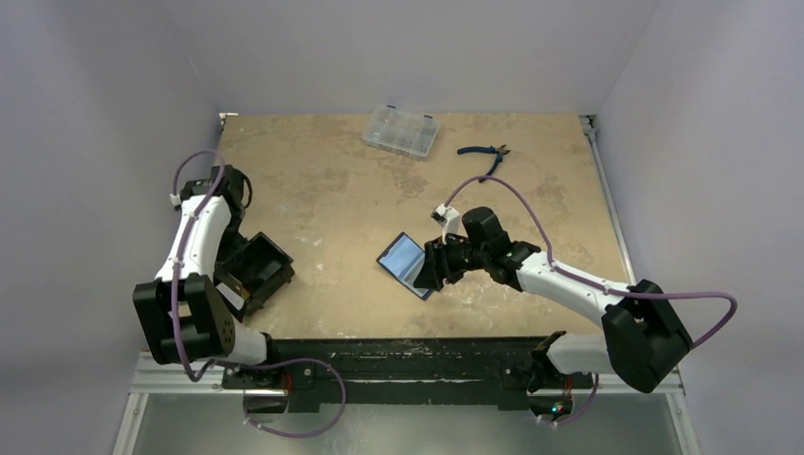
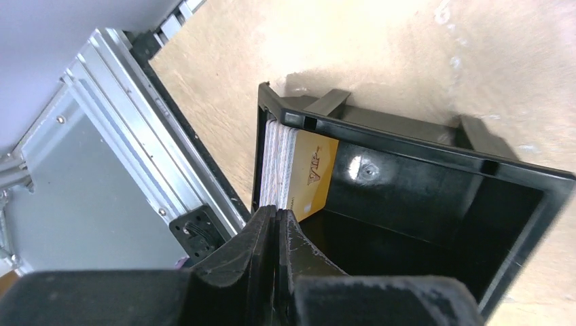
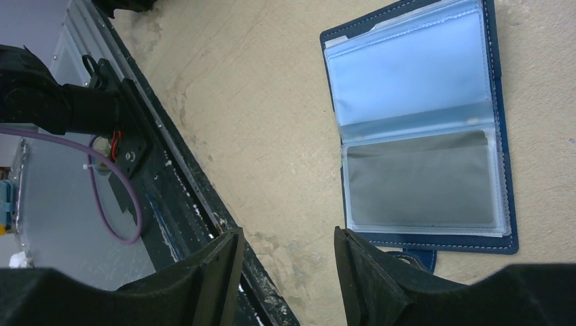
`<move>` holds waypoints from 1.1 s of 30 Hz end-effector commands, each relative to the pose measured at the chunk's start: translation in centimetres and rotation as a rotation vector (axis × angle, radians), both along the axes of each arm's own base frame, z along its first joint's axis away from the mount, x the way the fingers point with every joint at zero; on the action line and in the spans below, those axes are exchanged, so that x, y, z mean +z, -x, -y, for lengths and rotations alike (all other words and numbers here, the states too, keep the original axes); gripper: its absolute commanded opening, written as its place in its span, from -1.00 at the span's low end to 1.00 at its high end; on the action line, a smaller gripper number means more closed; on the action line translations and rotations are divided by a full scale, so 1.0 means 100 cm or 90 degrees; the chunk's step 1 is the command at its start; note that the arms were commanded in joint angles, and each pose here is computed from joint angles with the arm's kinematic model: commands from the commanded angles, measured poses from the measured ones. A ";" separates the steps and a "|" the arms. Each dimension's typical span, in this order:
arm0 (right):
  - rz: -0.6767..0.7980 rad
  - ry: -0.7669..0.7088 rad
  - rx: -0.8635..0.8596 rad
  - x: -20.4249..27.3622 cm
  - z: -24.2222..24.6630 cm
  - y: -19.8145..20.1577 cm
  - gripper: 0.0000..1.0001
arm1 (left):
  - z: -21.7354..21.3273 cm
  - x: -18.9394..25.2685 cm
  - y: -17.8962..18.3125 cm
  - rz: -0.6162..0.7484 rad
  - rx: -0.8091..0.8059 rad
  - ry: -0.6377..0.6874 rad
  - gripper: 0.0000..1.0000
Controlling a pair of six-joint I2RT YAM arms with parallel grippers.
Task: Put the credit cards into the card holder
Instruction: Pick up the credit card from the storage box.
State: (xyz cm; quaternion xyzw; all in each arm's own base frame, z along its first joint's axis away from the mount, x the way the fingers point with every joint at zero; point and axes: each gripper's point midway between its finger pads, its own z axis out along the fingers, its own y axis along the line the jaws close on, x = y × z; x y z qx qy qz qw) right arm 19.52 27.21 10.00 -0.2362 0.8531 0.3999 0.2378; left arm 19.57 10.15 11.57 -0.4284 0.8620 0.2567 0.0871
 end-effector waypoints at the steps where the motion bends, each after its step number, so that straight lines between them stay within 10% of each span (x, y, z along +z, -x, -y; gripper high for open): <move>1: 0.018 0.001 0.000 0.003 -0.002 -0.006 0.18 | -0.009 0.052 -0.010 0.100 0.004 -0.040 -1.00; 11: 0.015 0.005 -0.003 0.004 -0.002 -0.007 0.18 | 0.007 0.102 -0.024 0.235 -0.044 0.006 -1.00; 18: 0.010 0.010 -0.006 0.003 -0.001 -0.007 0.19 | 0.051 0.145 -0.058 0.410 -0.269 0.108 -1.00; 33: 0.018 -0.152 0.000 0.073 -0.019 0.004 0.21 | 0.228 0.192 -0.077 0.633 -0.669 0.548 -1.00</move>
